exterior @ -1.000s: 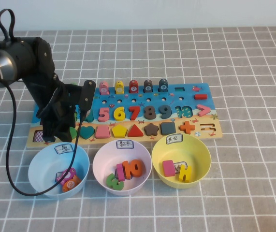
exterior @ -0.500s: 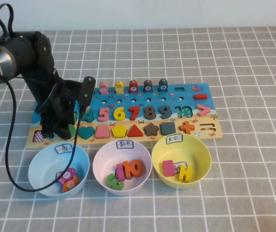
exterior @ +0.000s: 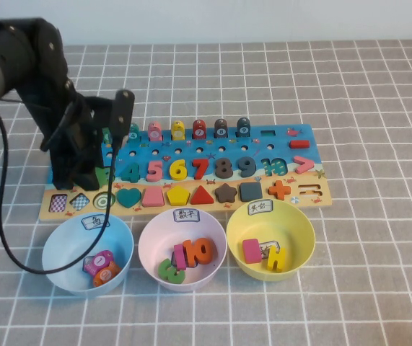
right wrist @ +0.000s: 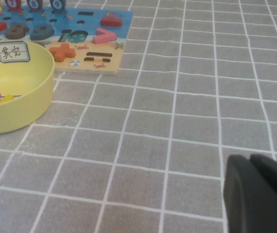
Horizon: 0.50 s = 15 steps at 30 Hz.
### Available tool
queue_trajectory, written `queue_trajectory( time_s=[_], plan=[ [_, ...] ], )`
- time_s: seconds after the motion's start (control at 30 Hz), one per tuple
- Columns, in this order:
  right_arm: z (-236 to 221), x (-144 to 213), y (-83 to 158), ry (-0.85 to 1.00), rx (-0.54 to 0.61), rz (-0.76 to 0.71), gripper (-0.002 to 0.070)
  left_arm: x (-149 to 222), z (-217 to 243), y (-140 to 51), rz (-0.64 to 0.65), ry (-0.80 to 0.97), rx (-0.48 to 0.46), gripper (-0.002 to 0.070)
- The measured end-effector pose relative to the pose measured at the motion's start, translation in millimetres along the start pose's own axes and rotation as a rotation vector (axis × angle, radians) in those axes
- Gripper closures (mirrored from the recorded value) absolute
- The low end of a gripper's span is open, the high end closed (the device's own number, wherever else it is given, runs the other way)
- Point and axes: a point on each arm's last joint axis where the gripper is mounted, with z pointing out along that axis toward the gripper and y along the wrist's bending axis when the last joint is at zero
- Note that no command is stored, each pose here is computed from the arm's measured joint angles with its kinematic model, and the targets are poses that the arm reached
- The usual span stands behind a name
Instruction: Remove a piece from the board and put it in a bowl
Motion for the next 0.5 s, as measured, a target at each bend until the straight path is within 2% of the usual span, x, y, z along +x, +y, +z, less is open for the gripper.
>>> queue_trajectory(
  time_s=[0.13,0.23,0.5],
  plan=[
    [0.0,0.0,0.0,0.0,0.0,0.0,0.0694,-0.5,-33.9,-7.3,-0.112,-0.014,-0.064,0.0392],
    [0.0,0.0,0.0,0.0,0.0,0.0,0.0694,-0.5,-55.8,-20.8,-0.212,-0.027,-0.104,0.0392],
    [0.0,0.0,0.0,0.0,0.0,0.0,0.0694,-17.9,-93.3,-85.3,-0.347,-0.085,-0.151,0.0392]
  ],
)
